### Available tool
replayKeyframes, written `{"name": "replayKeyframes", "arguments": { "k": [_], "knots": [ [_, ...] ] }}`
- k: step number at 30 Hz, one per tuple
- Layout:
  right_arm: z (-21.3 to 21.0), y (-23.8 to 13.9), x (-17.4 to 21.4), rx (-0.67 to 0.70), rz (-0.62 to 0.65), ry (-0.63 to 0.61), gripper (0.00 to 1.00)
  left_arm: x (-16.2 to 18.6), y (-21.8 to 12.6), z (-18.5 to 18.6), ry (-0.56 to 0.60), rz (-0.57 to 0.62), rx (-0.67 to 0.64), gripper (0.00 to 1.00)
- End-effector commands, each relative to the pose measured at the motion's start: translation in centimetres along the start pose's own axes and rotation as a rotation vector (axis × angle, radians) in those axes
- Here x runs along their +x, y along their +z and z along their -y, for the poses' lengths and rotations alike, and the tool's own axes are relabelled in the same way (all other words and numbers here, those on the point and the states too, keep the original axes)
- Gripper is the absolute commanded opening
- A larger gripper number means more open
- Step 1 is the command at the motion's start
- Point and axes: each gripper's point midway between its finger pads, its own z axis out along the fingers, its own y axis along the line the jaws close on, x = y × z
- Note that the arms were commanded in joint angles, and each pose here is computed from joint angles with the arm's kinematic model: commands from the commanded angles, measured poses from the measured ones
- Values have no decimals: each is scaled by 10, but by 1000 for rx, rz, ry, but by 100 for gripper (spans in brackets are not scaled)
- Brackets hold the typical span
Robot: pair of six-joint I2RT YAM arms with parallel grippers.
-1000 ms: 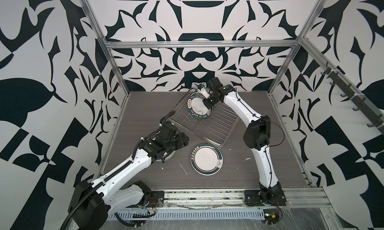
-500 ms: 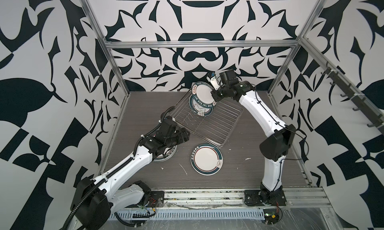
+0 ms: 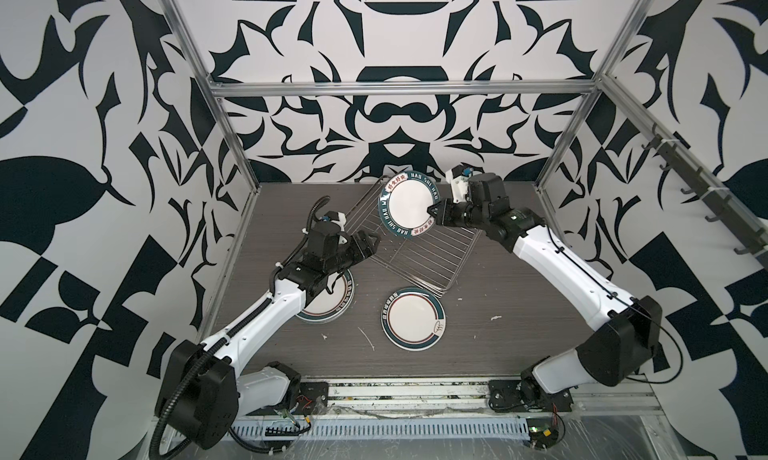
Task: Unload the plates from the dish rack
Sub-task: 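Lift the plate out of the rack toward the left gripper while the left approaches, then grip the plate edge with the left gripper while the right gripper holds it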
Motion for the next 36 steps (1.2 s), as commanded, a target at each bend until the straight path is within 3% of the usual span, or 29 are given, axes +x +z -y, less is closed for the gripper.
{"name": "replayKeyframes", "arguments": {
  "k": [1, 8, 14, 17, 20, 25, 28, 31, 33, 36],
  "knots": [
    [-50, -14, -8, -248, 31, 130, 0, -10, -1, 36, -7, 14, 169, 84],
    [-63, -9, 16, -396, -19, 214, 0, -11, 2, 33, -42, 25, 209, 83],
    [-67, -19, 25, -433, -39, 219, 0, -16, 4, 29, -77, 35, 243, 79],
    [-67, -21, 28, -429, -49, 202, 0, -18, 1, 34, -68, 36, 264, 65],
    [-71, -19, 33, -461, -83, 207, 0, -19, -2, 42, -58, 37, 303, 41],
    [-72, -15, 43, -492, -112, 207, 1, -17, -2, 50, -62, 22, 352, 19],
    [-71, -13, 46, -491, -122, 198, 9, -15, -4, 53, -77, 0, 370, 8],
    [-66, -13, 46, -444, -120, 168, 24, -11, -6, 50, -100, -19, 351, 2],
    [-57, -12, 47, -373, -119, 151, 35, -9, -13, 46, -114, -30, 323, 0],
    [-35, -14, 45, -213, -104, 103, 42, 0, -31, 38, -133, -68, 249, 0]
  ]
}}
